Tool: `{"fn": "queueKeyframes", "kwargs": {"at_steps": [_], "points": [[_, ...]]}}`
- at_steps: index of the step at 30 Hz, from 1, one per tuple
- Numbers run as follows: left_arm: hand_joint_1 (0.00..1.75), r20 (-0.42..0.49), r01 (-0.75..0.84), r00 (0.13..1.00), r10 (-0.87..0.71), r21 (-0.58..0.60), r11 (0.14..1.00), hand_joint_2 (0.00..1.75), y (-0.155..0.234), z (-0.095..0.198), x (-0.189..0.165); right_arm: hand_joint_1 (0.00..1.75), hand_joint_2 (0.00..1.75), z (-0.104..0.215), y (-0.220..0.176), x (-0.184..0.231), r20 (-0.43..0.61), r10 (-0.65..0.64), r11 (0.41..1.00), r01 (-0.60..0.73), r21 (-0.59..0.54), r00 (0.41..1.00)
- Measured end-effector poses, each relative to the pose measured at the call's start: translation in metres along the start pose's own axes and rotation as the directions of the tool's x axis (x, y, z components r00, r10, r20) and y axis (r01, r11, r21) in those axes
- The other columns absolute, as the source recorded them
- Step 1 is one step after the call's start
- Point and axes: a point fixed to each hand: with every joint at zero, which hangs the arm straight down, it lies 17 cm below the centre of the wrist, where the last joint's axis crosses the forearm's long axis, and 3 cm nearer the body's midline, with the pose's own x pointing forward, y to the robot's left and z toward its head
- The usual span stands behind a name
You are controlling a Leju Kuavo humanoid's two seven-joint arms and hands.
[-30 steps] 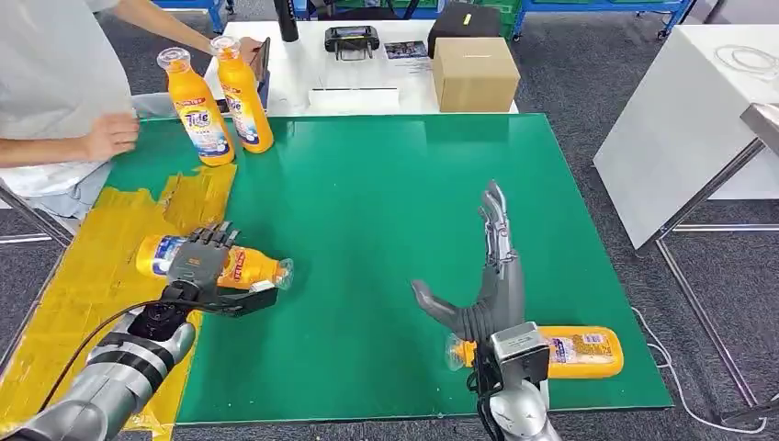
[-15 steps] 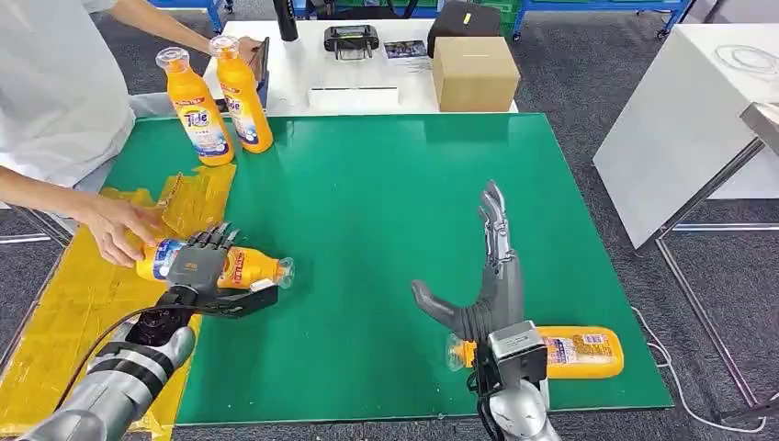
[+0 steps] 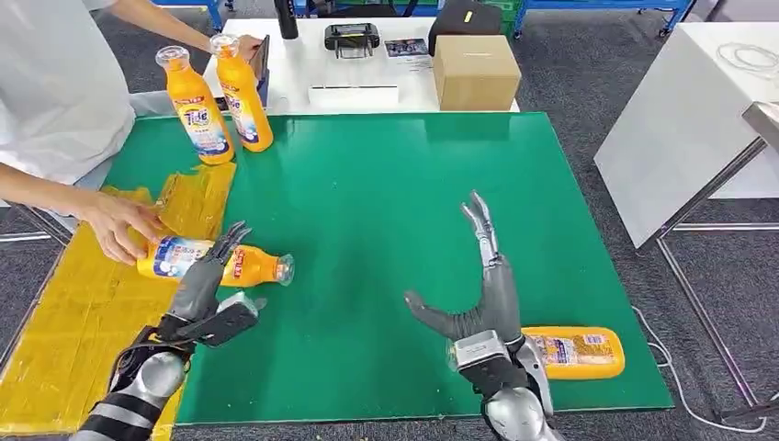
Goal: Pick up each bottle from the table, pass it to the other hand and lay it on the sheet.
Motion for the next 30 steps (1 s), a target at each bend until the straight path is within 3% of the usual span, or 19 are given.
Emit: {"fn": "queueKeyframes", "kwargs": {"at_steps": [3,7,14,21,30], "points": [[0.00,0.069,-0.145,0.988,0.141,0.054,0.988,1.75,0.014,0.012,0.030,0.00,1.75,0.012,0.014,-0.012,-0.015,0.114,0.988,-0.112,0.102,0.993],[0.00,0.133,-0.351,0.932,0.338,0.090,0.932,1.75,0.027,0.021,0.059,0.00,1.75,0.040,0.030,-0.037,-0.020,0.274,0.930,-0.260,0.259,0.961],[0.00,0.166,-0.496,0.862,0.478,0.089,0.863,1.75,0.027,0.026,0.082,0.00,1.75,0.114,0.021,-0.097,-0.021,0.514,0.743,-0.433,0.510,0.858],[0.00,0.169,-0.531,0.841,0.514,0.080,0.843,1.75,0.022,0.025,0.089,0.00,1.75,0.174,-0.035,-0.142,-0.033,0.637,0.600,-0.469,0.648,0.770],[0.00,0.174,-0.556,0.825,0.538,0.083,0.827,1.75,0.021,0.023,0.092,0.00,1.75,0.201,-0.061,-0.158,-0.035,0.680,0.528,-0.455,0.717,0.733]]}}
